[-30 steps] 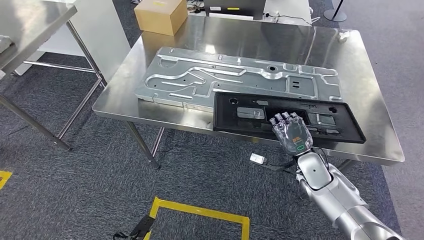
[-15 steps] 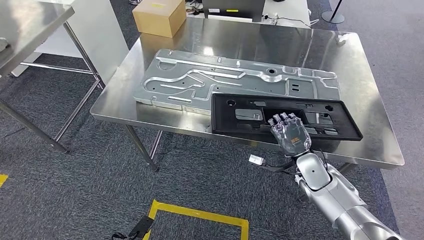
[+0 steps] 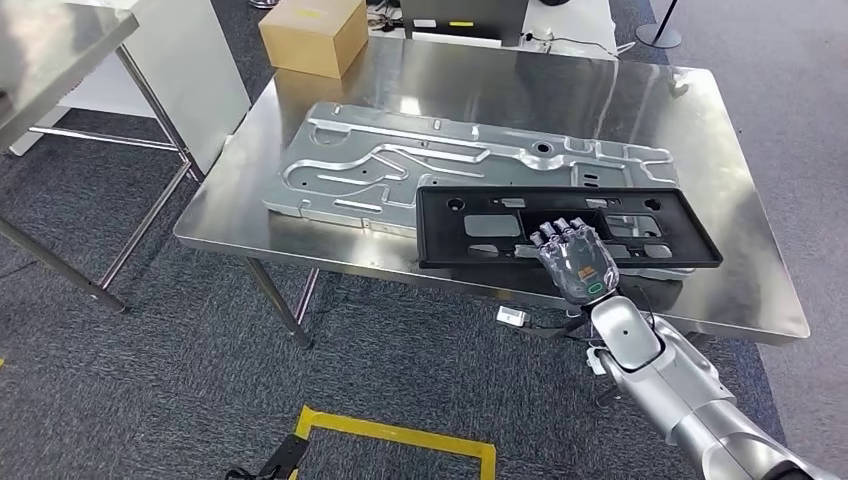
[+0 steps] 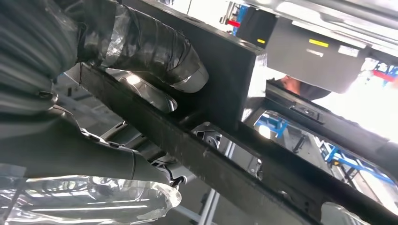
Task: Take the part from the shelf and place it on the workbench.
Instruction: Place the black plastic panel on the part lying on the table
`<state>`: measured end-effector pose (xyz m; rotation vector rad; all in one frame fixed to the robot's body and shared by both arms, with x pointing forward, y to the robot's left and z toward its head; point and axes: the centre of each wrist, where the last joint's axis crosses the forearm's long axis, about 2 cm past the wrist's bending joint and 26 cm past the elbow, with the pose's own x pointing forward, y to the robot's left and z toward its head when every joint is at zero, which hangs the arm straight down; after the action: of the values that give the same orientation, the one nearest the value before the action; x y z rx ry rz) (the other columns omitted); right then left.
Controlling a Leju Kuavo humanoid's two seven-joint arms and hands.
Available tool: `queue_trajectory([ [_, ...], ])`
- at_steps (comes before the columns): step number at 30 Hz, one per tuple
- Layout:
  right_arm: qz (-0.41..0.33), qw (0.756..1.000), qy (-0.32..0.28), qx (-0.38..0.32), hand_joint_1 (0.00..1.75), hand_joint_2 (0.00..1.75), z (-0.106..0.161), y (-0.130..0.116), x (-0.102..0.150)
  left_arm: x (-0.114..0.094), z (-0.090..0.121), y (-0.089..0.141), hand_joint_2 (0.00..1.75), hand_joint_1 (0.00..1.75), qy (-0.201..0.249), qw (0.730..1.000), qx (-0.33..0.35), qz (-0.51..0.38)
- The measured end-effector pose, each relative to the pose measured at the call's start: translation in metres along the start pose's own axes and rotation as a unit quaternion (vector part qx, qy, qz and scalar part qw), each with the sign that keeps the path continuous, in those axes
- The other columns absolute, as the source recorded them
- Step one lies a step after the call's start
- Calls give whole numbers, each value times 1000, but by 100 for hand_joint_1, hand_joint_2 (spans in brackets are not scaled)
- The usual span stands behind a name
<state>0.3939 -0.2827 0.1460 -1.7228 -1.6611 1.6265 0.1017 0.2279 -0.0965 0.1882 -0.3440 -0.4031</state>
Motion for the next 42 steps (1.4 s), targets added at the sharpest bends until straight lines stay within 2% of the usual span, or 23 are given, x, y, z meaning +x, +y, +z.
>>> queue_trajectory([
  [42, 4, 1000, -21, 5, 175, 175, 0, 2, 3, -2, 1, -4, 175, 0, 1, 1000, -7, 3],
])
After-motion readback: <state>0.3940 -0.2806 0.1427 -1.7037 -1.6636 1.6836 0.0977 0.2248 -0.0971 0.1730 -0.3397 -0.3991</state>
